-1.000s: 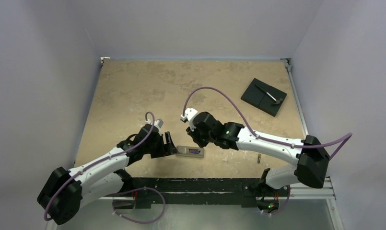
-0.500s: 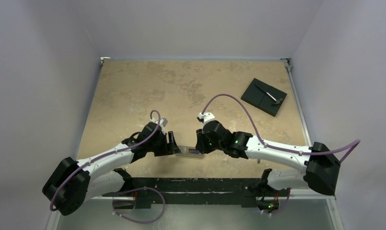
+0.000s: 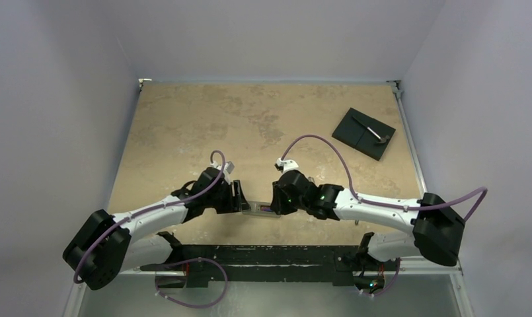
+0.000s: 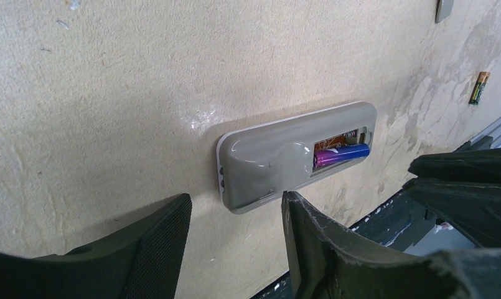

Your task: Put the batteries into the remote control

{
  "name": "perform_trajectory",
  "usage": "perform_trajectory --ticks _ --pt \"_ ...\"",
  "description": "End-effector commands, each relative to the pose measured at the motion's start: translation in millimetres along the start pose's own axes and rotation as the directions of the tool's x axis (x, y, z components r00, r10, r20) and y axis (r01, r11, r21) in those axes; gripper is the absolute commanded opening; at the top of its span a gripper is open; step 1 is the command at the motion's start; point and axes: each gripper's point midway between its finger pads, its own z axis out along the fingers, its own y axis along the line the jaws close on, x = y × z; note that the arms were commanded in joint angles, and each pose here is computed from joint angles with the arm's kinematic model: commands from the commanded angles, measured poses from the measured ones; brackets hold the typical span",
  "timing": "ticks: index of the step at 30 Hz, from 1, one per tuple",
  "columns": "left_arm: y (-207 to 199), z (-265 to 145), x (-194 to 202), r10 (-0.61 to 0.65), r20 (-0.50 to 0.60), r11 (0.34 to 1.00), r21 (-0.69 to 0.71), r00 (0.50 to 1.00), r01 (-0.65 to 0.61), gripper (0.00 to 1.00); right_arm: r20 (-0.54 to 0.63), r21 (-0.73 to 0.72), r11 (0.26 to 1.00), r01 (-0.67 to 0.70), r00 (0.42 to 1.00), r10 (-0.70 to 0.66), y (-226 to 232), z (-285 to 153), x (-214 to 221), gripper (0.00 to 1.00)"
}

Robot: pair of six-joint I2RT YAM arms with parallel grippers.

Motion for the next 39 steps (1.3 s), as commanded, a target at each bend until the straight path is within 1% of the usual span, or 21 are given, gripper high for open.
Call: perform_trajectory --ticks 1,10,25,30,31,36,39 --pt "-17.6 1.3 -17.7 0.033 0.042 0.998 0.055 0.999 -0.036 0.53 0.006 0.002 0.999 -0.037 0.999 0.037 1.9 7.5 -1.4 0.27" --pt "-20.2 2.6 -18.3 0.034 0.041 0.997 0.068 0.999 -0.037 0.50 -0.010 0.053 0.997 -0.047 0.999 0.048 -5.8 17.1 3.3 0.27" --pt "-18.3 3.4 -14.1 0.024 0.027 0.997 0.068 0.999 -0.026 0.46 -0.005 0.071 0.996 -0.060 0.998 0.061 -7.2 23.4 2.0 0.28" --pt "-17.5 3.1 -13.0 0.022 0.025 0.997 0.068 0.999 -0.023 0.45 -0.005 0.069 0.996 -0.060 0.998 0.060 -5.4 24.6 0.4 0.27" --pt "-21.9 3.6 -17.4 0.026 0.045 0.996 0.087 0.999 -0.030 0.45 -0.007 0.068 0.996 -0.060 0.998 0.060 -4.8 24.9 0.5 0.27" --pt "-21.5 3.5 -16.7 0.026 0.047 0.996 0.089 0.999 -0.030 0.45 -0.009 0.068 0.996 -0.058 0.998 0.059 -3.4 26.7 -0.5 0.26" --pt "-21.9 2.9 -16.5 0.026 0.048 0.995 0.092 0.999 -0.030 0.45 -0.012 0.065 0.996 -0.057 0.998 0.057 -2.0 28.2 -0.6 0.23"
